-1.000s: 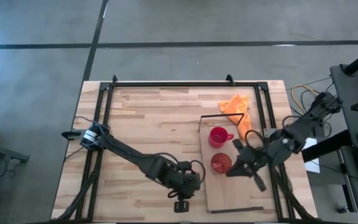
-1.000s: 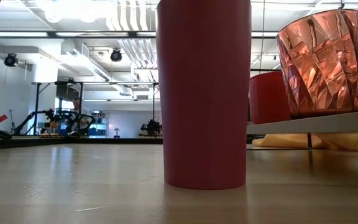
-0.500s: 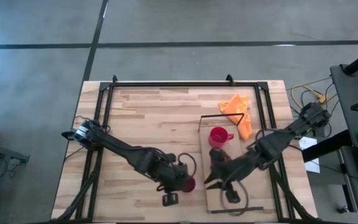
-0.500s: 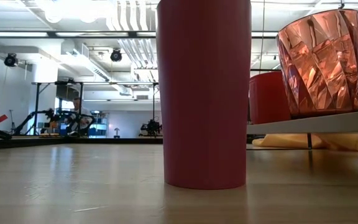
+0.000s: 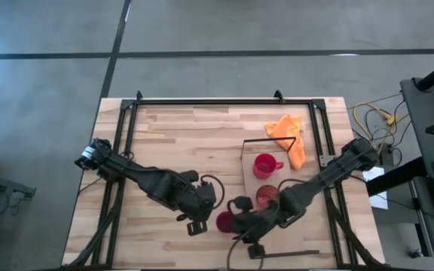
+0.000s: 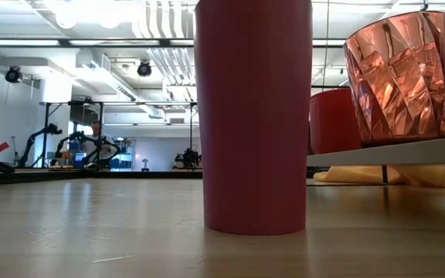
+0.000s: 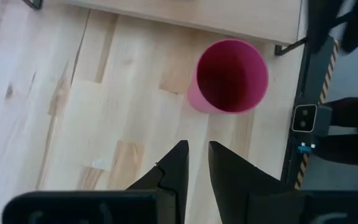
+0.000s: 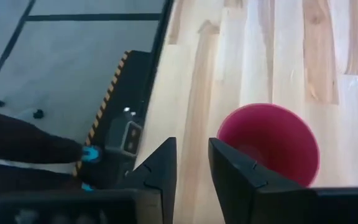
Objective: Stack small to large cups/mugs on shelf
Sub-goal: Put the pink cup on the shelf
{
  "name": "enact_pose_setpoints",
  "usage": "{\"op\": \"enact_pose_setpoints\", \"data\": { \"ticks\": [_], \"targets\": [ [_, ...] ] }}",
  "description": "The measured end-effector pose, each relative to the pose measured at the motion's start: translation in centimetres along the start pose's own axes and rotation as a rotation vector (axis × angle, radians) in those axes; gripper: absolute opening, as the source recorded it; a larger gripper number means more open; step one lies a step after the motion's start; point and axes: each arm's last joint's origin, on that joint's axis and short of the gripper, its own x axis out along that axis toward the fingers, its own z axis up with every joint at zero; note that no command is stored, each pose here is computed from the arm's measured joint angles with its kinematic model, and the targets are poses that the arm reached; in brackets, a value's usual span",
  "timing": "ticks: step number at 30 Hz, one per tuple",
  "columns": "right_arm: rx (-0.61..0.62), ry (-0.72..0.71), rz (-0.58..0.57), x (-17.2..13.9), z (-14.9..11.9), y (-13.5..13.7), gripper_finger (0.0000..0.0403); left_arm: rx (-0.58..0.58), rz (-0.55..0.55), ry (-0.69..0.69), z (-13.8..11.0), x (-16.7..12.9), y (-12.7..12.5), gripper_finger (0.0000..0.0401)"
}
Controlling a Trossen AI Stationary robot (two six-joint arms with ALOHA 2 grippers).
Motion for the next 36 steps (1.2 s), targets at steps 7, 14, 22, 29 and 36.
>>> {"op": "enact_pose_setpoints", "data": {
  "ticks": [7, 14, 22, 29, 36],
  "targets": [
    [0.009, -0.004, -0.072, 3.2, 0.2, -0.2, 0.0080, -0.002, 0.004, 0.013, -0.2, -0.4, 0.3, 0.0047],
    [0.095, 0.016, -0.142, 5.4, -0.2, -0.8, 0.0080, 0.013, 0.058, 0.086, -0.9, -0.6, 0.8, 0.0047],
    [0.185, 0.053, -0.227, 5.8, -0.9, -1.4, 0.0080, 0.028, 0.099, 0.143, -1.5, -0.7, 1.2, 0.0047],
    [0.201, 0.059, -0.212, 5.4, -0.9, -1.4, 0.0079, 0.061, 0.098, 0.146, -1.5, -0.7, 1.2, 0.0047],
    [0.222, 0.050, -0.225, 5.4, -0.8, -1.5, 0.0079, 0.089, 0.097, 0.148, -1.5, -0.7, 1.3, 0.0047]
  ]
}}
